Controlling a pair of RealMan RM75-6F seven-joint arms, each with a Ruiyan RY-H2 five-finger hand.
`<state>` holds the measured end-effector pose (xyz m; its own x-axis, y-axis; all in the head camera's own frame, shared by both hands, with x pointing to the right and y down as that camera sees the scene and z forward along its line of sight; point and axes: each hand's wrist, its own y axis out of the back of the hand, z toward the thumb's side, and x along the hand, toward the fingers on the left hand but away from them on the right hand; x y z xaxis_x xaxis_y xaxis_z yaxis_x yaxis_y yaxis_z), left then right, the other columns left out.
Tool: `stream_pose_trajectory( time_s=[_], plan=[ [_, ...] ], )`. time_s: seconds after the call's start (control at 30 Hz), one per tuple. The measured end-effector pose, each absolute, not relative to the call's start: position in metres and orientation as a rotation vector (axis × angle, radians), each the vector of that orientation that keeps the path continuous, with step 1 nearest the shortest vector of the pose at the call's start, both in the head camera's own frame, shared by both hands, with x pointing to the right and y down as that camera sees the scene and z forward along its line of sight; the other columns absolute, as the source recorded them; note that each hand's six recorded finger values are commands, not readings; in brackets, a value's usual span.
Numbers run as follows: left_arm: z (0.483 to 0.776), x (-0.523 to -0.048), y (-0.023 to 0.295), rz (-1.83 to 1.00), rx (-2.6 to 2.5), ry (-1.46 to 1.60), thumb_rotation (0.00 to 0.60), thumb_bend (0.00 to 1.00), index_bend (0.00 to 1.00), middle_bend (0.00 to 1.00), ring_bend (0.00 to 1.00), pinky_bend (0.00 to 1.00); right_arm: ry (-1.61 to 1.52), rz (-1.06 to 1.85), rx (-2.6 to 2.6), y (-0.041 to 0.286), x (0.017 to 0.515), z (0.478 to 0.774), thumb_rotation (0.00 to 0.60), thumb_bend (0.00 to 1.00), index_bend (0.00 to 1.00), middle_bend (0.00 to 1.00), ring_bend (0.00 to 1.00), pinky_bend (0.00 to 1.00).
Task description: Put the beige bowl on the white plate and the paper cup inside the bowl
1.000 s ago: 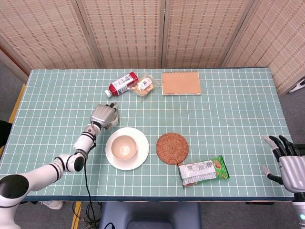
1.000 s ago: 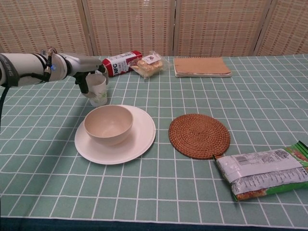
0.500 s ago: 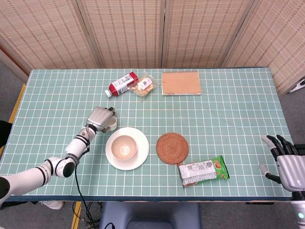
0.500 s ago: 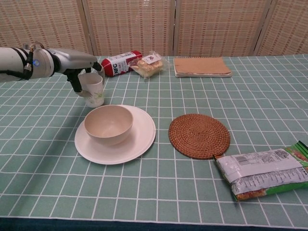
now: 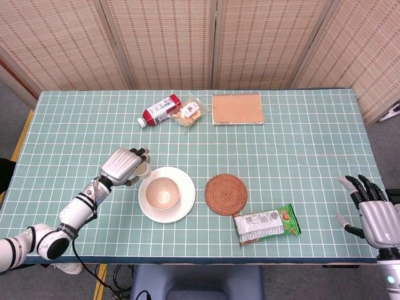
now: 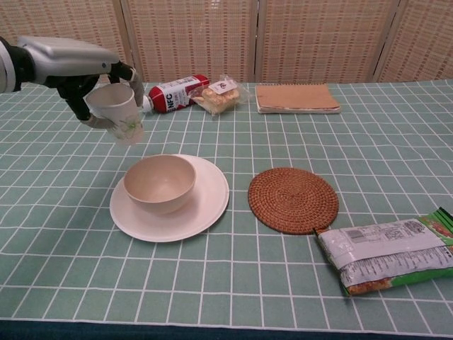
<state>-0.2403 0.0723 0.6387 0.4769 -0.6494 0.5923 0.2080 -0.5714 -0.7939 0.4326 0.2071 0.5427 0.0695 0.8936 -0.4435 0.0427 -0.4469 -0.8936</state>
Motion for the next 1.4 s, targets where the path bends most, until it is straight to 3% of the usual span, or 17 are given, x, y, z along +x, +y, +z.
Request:
stream_pose_trajectory(
  time_s=[0.3,0.87,1.03,1.23,1.4],
  plan=[
    [0.626,-0.212,0.102,-1.105,-1.895,0.330,0.600,0.29,0.31,0.22,0.35,0.65,-0.957,1.469,-1.612,0.208,0.435,0.542,0.600,0.26,0.12,0.12,0.04,0.12],
    [0.657,-0.179,0.128,-1.120,-1.859,0.178,0.600,0.29,0.29,0.22,0.32,0.64,-0.979,1.484,-1.611,0.214,0.443,0.544,0.600,0.26,0.12,0.12,0.04,0.12],
    [0.662,-0.179,0.132,-1.148,-1.862,0.157,0.600,0.29,0.24,0.20,0.24,0.58,-0.981,1.484,-1.611,0.214,0.444,0.545,0.600,0.26,0.12,0.12,0.04,0.12],
    [0.662,-0.178,0.138,-1.171,-1.895,0.136,0.600,0.28,0.06,0.03,0.05,0.38,-0.987,1.485,-1.609,0.214,0.446,0.544,0.600,0.26,0.12,0.12,0.04,0.12],
    [0.655,-0.180,0.138,-1.168,-1.906,0.150,0.600,0.28,0.00,0.00,0.02,0.33,-0.987,1.485,-1.612,0.214,0.446,0.545,0.600,0.26,0.12,0.12,0.04,0.12]
  ],
)
